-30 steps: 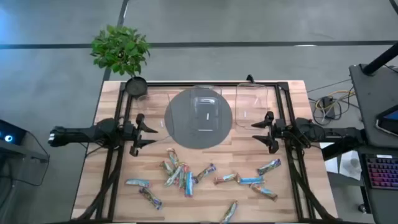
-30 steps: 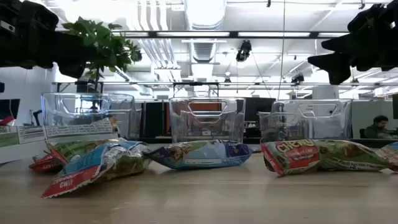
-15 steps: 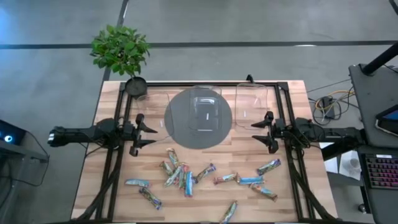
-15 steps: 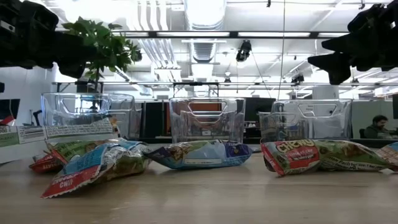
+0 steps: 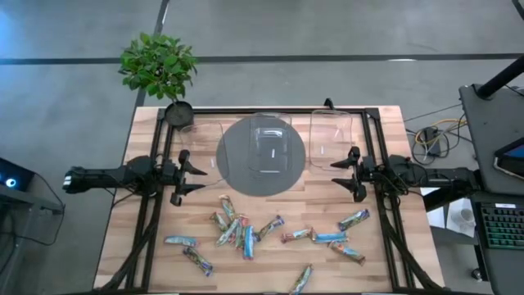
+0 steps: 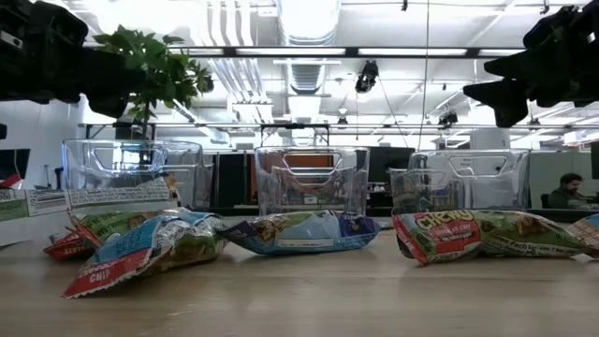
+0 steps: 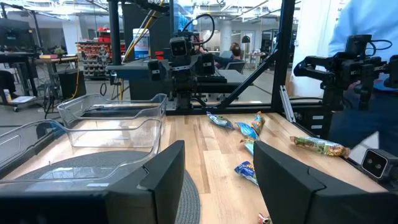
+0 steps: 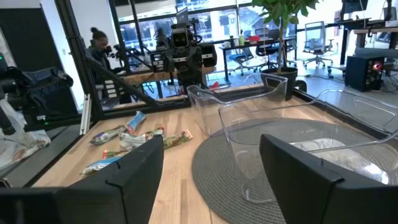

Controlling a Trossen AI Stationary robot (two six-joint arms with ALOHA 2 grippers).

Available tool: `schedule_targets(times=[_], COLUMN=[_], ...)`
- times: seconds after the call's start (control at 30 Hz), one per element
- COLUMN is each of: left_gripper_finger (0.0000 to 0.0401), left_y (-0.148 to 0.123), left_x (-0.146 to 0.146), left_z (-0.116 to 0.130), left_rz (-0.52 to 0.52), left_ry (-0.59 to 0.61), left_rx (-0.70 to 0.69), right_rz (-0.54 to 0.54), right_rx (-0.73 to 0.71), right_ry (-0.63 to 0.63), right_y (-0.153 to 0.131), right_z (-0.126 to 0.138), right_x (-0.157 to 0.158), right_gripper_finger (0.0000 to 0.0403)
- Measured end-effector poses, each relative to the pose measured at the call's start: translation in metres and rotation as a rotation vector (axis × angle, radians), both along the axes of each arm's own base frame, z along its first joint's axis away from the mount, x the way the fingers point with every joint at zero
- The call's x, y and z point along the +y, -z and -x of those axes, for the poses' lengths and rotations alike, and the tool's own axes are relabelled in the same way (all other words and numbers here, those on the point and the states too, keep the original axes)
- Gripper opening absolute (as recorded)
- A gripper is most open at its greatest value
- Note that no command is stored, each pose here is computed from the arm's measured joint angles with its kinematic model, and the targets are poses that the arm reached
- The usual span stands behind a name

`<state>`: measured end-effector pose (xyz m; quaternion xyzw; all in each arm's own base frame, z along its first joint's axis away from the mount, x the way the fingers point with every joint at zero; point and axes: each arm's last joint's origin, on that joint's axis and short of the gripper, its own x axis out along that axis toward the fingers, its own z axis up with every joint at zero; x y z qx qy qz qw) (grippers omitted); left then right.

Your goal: Pick and place Granola Bars by type

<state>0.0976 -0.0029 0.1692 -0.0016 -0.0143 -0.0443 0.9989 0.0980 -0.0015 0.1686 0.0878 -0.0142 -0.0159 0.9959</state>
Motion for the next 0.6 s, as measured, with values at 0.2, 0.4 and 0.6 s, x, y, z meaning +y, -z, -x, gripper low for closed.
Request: schedule_targets(times=[0.2, 0.4, 0.6], left_gripper_finger=[0.0174, 0.0174, 0.0174], left_y=[0.0000, 0.0000, 0.0000], left_x=[0.0000, 0.0000, 0.0000], left_z=[0.0000, 0.0000, 0.0000], left_rz=[0.000, 0.000, 0.000], left_ry=[0.000, 0.000, 0.000], left_rx=[0.000, 0.000, 0.000], right_rz=[0.000, -0.012, -0.571], right_rx=[0.000, -0.001, 0.009], right_ry=[0.000, 0.000, -0.127], right_y=[0.0000, -0.0001, -0.0004], right_z=[0.0000, 0.0000, -0.0001], right_x=[0.0000, 0.0000, 0.0033], right_gripper_finger=[0.0253, 0.0249, 0.0253])
